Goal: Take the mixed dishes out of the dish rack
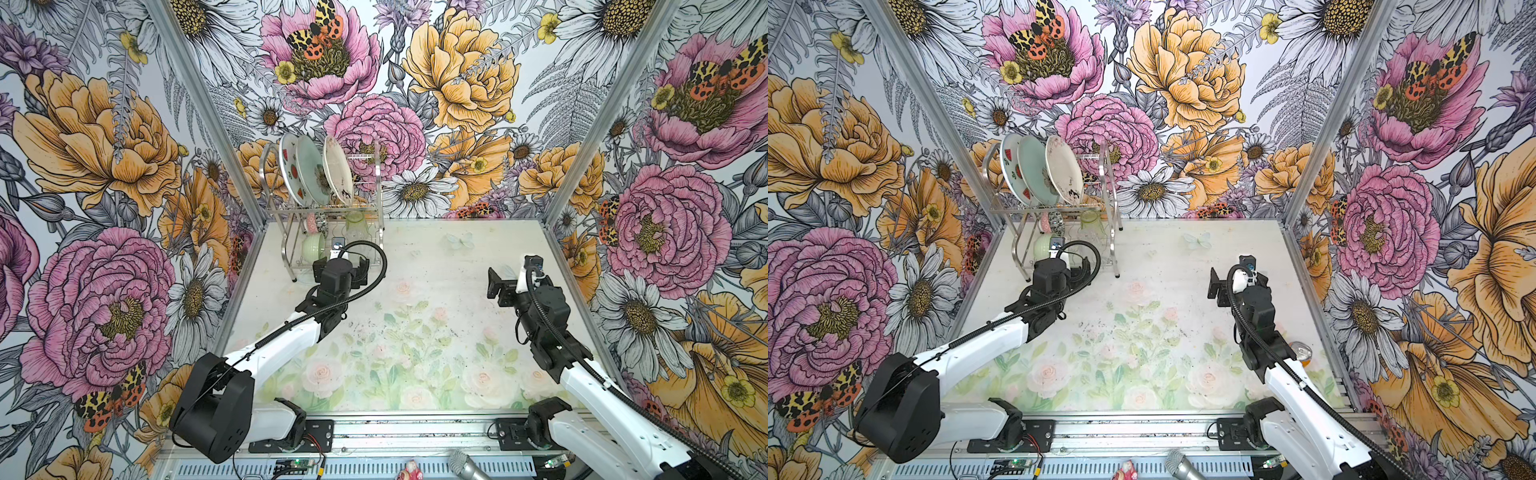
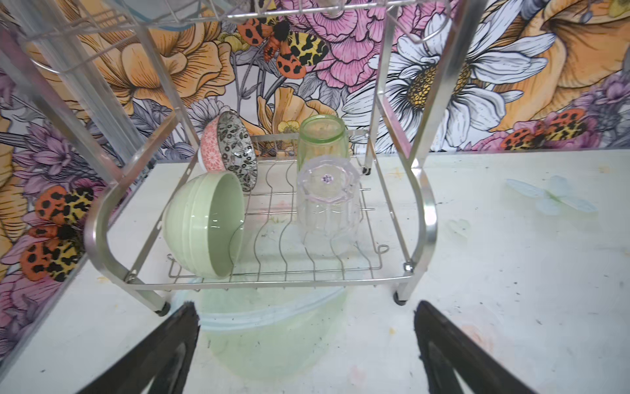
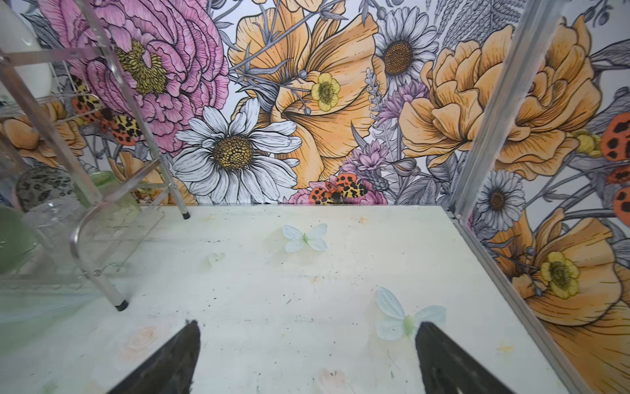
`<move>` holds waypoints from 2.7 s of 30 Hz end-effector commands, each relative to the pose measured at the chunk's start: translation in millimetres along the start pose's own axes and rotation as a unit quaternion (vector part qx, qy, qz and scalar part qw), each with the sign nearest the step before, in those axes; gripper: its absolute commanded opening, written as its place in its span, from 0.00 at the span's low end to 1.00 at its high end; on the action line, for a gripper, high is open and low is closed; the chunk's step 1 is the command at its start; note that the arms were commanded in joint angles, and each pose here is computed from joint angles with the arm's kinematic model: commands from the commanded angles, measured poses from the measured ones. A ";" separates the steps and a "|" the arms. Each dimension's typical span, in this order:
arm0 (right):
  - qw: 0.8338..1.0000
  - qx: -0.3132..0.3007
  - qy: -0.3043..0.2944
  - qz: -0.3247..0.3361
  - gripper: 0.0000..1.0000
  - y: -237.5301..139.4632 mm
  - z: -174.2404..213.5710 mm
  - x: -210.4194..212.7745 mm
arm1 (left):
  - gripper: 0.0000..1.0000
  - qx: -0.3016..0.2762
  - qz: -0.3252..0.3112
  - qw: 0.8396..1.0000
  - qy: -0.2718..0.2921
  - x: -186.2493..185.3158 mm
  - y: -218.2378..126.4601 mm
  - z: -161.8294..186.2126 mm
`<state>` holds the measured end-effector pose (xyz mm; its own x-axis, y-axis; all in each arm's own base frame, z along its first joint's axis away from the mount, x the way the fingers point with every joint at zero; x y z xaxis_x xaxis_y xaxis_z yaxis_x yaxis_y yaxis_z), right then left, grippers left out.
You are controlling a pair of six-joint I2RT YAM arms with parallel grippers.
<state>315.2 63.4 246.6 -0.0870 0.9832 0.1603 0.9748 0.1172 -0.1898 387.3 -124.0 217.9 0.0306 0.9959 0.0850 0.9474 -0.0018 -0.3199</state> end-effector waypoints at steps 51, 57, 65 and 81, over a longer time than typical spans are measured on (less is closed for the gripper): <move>0.964 0.110 0.174 -0.170 0.98 -39.4 42.8 51.1 | 0.49 0.088 0.121 0.989 -0.002 -154.0 130.2 42.7; 0.963 0.113 0.181 -0.163 0.98 -40.5 45.5 48.2 | 0.40 0.081 0.144 0.986 0.007 -176.9 117.4 39.7; 0.962 0.118 0.197 -0.148 0.97 -40.0 49.2 41.5 | 0.38 0.069 0.206 0.976 0.001 -222.7 95.3 40.3; 0.960 0.129 0.221 -0.114 0.97 -41.8 60.0 23.6 | 0.38 0.050 0.283 0.958 -0.007 -298.1 12.2 36.3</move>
<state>261.6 95.9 200.3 -0.1662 0.7807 0.6024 0.8404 0.4317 -0.3276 408.3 -376.6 122.1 0.4027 0.9149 -0.0269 0.7988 -0.3656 -0.4778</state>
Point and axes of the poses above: each gripper's point midway between its finger pads, its own y axis out along the fingers, its own x axis along the line the jaws close on, z = x × y, the point moved 1 cm from there along -y, back along the fingers, and after that the axes turned 5 degrees about y, right-handed, at the moved point
